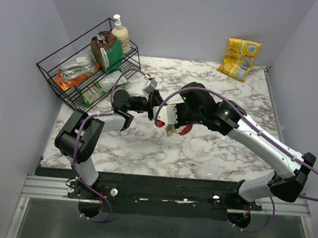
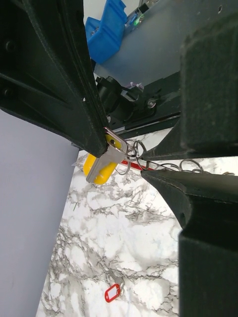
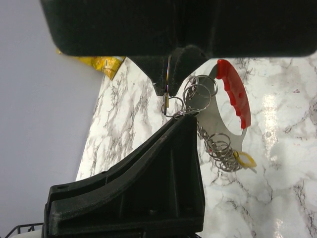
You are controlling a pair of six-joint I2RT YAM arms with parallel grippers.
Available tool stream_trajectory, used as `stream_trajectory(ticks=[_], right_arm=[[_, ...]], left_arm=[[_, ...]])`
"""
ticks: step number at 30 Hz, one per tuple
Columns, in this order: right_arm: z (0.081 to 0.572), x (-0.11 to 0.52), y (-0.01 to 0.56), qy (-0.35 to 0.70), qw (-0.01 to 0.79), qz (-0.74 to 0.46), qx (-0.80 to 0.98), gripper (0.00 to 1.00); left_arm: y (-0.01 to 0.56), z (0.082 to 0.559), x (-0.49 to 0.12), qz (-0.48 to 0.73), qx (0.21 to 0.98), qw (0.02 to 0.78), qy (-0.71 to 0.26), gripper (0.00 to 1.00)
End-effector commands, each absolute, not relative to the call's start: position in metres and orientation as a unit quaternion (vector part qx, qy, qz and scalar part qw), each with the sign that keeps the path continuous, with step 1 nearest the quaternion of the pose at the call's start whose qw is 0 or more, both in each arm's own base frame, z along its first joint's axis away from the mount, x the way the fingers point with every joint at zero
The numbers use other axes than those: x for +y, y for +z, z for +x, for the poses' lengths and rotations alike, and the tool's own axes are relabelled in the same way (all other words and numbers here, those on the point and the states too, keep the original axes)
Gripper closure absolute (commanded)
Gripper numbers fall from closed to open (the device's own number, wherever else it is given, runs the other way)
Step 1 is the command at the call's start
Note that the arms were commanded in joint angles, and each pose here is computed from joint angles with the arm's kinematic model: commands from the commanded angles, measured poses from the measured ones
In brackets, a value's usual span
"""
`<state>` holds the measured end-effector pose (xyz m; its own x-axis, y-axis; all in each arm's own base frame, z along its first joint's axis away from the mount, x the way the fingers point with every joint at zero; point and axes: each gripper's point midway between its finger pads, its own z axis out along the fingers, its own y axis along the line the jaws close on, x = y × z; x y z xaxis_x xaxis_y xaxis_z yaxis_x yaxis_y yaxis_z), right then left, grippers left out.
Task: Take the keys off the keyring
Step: Remove the key from the keyring.
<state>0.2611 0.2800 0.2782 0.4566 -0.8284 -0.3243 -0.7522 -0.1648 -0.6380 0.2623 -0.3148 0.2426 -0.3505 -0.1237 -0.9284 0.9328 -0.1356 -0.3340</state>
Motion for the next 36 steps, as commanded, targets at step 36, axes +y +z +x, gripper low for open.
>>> stream_trajectory(ticks=[36], right_arm=[[0.266,0.284,0.270,-0.046,0.378,-0.765,0.519,0.99]], left_arm=[[0.289,0.241,-0.307,0.469,0.381,0.517,-0.606,0.76]])
